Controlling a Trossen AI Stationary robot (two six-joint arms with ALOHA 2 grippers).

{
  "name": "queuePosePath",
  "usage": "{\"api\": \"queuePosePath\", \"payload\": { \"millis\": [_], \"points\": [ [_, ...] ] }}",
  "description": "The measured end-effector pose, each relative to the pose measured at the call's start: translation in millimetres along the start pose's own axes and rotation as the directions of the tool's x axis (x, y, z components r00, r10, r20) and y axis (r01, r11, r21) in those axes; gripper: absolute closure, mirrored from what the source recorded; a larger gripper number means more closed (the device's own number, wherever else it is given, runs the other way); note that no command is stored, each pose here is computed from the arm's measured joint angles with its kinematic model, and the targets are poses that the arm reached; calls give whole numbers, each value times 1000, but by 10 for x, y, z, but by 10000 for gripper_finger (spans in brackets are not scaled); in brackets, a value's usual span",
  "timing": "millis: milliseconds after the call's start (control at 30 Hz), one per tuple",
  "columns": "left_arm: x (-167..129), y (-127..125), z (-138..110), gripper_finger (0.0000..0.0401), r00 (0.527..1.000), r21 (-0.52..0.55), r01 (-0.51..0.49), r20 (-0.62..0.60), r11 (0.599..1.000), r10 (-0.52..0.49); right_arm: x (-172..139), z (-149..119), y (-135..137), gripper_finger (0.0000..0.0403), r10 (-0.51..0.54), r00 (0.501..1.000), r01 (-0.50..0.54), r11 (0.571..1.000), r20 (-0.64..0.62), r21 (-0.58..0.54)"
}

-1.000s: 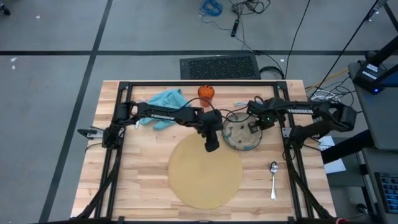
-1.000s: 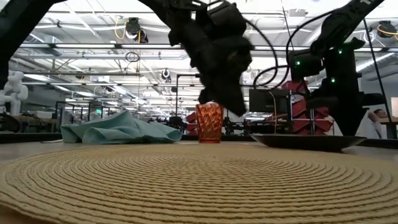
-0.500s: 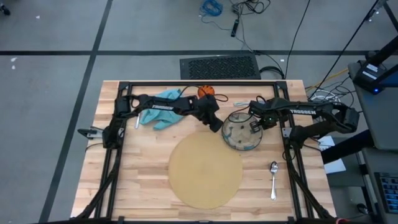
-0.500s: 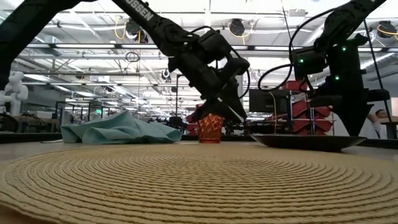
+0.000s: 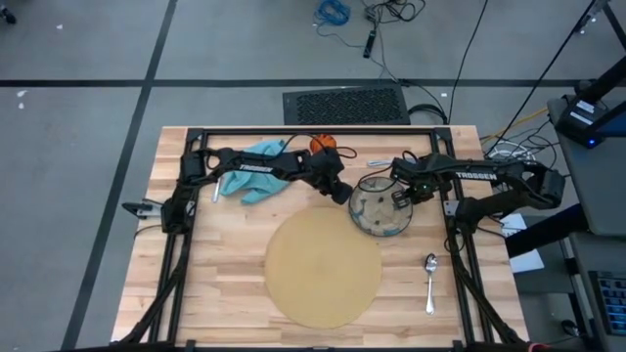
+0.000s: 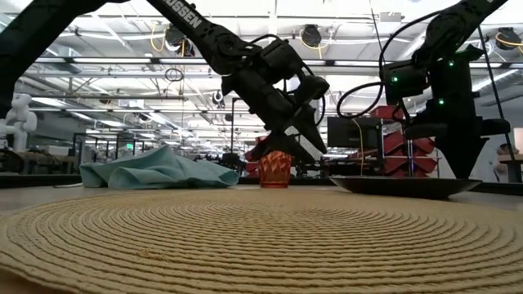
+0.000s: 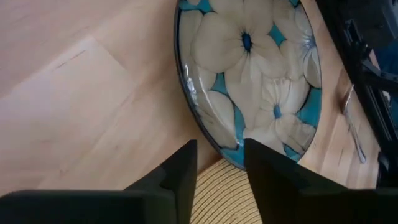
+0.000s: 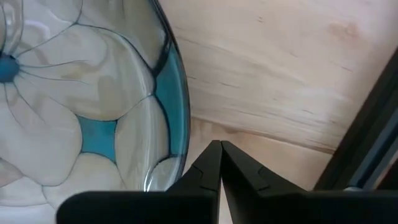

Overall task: Set table place
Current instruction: Put the colored plate on the beige table mat

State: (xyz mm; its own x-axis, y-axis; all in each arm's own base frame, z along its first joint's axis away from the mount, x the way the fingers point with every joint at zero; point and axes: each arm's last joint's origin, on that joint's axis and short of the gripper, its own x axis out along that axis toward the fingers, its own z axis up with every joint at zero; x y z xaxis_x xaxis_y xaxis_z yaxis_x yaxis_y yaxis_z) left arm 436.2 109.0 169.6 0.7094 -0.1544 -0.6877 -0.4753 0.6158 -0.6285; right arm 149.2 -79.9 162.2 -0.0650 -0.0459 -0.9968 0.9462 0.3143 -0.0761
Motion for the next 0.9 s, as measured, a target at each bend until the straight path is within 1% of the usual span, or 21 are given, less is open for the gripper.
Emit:
{"api": "queuePosePath", "payload": {
  "millis": [133, 200, 267, 433, 600, 900],
  "points": [
    [61, 48, -18, 255, 1000, -43, -23, -9, 999, 22, 53, -32, -21, 403, -4, 1000, 4, 1000, -22, -5],
    [113, 90, -45, 251, 999, -59, -43, -23, 997, 42, 108, -67, -48, 403, -17, 999, 17, 1000, -39, 1],
    [156, 99, -59, 251, 999, -64, -38, -30, 997, 36, 180, -111, -79, 403, -31, 998, 31, 1000, -57, 5],
    [183, 45, -99, 250, 999, -27, -33, -26, 999, 32, 286, -158, -87, 403, -6, 999, 6, 1000, -47, 9],
    [191, -43, -101, 250, 1000, -4, -18, -25, 1000, 17, 272, -165, -73, 403, 3, 999, -3, 1000, -38, 4],
    [206, -176, -155, 250, 1000, 78, -1, -21, 997, 3, 262, -161, -67, 403, 15, 999, -15, 1000, -36, -9]
  ]
}}
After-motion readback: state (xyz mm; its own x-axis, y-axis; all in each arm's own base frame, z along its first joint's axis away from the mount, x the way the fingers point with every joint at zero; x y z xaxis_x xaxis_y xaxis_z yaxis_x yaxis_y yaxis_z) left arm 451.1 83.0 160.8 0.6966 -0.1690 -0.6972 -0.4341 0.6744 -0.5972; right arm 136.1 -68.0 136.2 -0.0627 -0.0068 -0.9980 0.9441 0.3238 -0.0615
